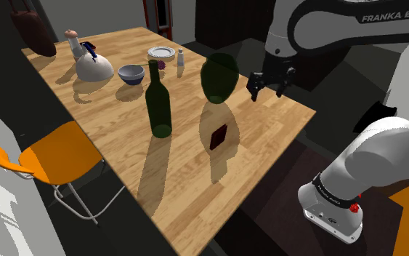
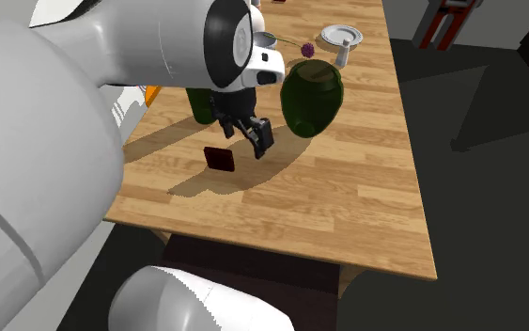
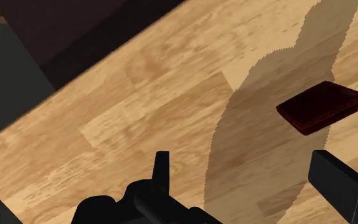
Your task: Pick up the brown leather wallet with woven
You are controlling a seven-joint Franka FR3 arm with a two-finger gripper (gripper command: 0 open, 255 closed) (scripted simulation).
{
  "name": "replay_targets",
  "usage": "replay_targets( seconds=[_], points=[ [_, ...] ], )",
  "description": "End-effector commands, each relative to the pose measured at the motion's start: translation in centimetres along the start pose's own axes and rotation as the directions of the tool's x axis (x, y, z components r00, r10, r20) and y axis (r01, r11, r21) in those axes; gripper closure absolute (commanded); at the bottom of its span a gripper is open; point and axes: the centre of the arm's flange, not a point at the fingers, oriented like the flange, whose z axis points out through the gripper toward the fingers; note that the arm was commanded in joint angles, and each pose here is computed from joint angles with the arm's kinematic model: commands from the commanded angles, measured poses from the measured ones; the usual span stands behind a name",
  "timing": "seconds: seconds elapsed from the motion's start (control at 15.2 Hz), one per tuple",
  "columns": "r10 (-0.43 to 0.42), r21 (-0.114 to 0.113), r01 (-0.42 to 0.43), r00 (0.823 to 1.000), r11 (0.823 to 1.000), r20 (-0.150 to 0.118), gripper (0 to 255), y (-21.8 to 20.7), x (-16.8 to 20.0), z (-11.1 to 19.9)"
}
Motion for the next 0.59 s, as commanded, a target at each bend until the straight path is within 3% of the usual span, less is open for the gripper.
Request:
replay_targets(
  seconds=[0.0,0.26,0.53],
  points=[
    [0.094,0.008,-0.094,0.996,0.996,0.003,0,-1.9,-0.1,2.4],
    [0.266,0.019,-0.266,0.964,0.964,0.011,0,-5.2,1.0,6.1],
    [0.430,0.029,-0.430,0.903,0.902,0.021,0,-8.4,2.6,9.9]
  ],
)
